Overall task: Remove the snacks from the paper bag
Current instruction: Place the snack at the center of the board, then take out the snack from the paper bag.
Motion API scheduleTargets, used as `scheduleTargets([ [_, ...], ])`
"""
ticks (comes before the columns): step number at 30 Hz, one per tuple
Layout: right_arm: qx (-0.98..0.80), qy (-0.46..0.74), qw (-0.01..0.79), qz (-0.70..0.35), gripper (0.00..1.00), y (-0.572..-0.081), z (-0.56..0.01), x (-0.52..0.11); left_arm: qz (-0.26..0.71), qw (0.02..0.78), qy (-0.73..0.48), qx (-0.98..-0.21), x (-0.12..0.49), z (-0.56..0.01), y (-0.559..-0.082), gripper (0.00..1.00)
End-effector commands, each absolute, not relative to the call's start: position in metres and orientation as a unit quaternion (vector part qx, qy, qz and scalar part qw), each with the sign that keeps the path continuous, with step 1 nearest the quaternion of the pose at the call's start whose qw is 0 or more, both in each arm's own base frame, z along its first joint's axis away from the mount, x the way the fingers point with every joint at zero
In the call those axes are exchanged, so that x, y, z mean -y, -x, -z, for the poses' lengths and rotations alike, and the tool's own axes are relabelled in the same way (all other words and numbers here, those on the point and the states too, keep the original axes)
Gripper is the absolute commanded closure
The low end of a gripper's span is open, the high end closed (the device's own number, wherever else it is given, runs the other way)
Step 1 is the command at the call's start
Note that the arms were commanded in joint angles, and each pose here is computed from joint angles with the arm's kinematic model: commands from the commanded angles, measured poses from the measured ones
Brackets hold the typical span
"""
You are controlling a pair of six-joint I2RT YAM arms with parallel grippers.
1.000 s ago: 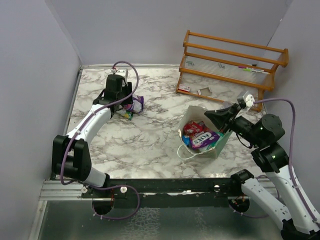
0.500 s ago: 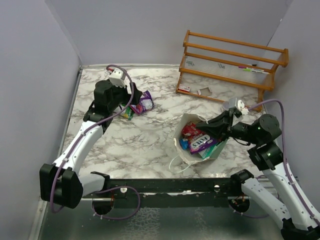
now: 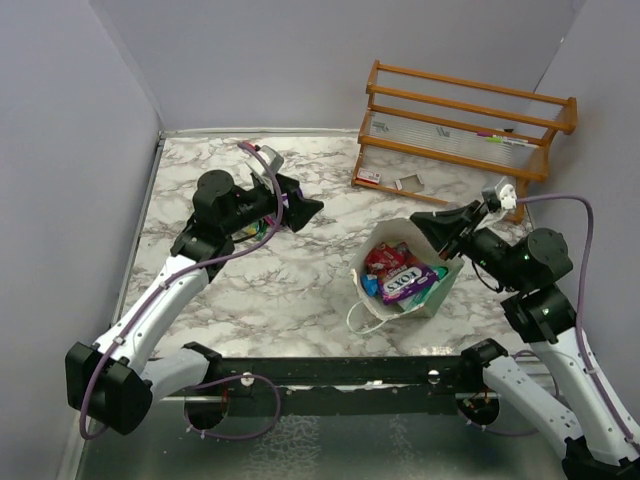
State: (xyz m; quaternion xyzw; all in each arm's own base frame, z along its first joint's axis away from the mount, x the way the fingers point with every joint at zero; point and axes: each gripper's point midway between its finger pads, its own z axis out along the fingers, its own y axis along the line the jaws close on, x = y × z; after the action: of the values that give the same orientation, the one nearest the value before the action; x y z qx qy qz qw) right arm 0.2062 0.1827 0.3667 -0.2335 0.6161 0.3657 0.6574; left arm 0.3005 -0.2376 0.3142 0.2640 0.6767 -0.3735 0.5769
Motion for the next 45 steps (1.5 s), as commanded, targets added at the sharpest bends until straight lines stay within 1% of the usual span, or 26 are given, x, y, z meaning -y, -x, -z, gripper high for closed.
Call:
scheduleTargets([
  [1,-0.636,0.117,0.715,-0.266,0.98,-0.241,-0.4,-0.139,0.38,0.608,-0.282,-0.638,0.237,-0.347,-0.291,0.16],
  [4,-0.632,0.096,0.741,-0.206,0.98,-0.256,-0.42,-0.12,0.376,0.613,-0.278,-0.637,0.234,-0.349,-0.287,0.16],
  [8,-0.626,0.113,0.759,-0.138,0.98,-0.277,-0.438,-0.112,0.365,0.62,-0.274,-0.639,0.228,-0.351,-0.284,0.16],
  [12,-0.609,0.137,0.772,-0.117,0.98,-0.286,-0.456,-0.115,0.363,0.622,-0.275,-0.637,0.224,-0.352,-0.276,0.16],
  [14,-0.603,0.155,0.773,-0.125,0.98,-0.287,-0.46,-0.122,0.362,0.624,-0.277,-0.635,0.222,-0.353,-0.272,0.16],
  [17,-0.592,0.224,0.753,-0.177,0.98,-0.276,-0.453,-0.151,0.36,0.624,-0.283,-0.633,0.22,-0.353,-0.264,0.15],
  [19,-0.567,0.299,0.729,-0.239,0.98,-0.254,-0.44,-0.18,0.357,0.626,-0.287,-0.631,0.217,-0.353,-0.26,0.15],
  [22,-0.535,0.394,0.663,-0.344,0.98,-0.213,-0.412,-0.215,0.355,0.627,-0.291,-0.629,0.215,-0.351,-0.254,0.14],
  [24,-0.531,0.424,0.614,-0.402,0.98,-0.194,-0.389,-0.228,0.357,0.624,-0.295,-0.629,0.214,-0.351,-0.249,0.14],
  [27,-0.543,0.429,0.561,-0.455,0.98,-0.183,-0.363,-0.237,0.364,0.615,-0.3,-0.632,0.215,-0.346,-0.243,0.14],
  [29,-0.541,0.428,0.546,-0.475,0.98,-0.179,-0.356,-0.241,0.374,0.607,-0.3,-0.634,0.216,-0.342,-0.238,0.14],
  [33,-0.523,0.434,0.528,-0.51,0.98,-0.17,-0.36,-0.246,0.419,0.586,-0.308,-0.622,0.225,-0.338,-0.222,0.14],
  [38,-0.527,0.443,0.476,-0.548,0.98,-0.164,-0.351,-0.252,0.471,0.575,-0.318,-0.589,0.238,-0.339,-0.199,0.15],
  [42,-0.514,0.45,0.408,-0.606,0.98,-0.14,-0.347,-0.253,0.476,0.58,-0.326,-0.575,0.244,-0.332,-0.186,0.16],
  [45,-0.52,0.44,0.401,-0.612,0.98,-0.132,-0.347,-0.25,0.471,0.58,-0.324,-0.58,0.246,-0.319,-0.185,0.18],
])
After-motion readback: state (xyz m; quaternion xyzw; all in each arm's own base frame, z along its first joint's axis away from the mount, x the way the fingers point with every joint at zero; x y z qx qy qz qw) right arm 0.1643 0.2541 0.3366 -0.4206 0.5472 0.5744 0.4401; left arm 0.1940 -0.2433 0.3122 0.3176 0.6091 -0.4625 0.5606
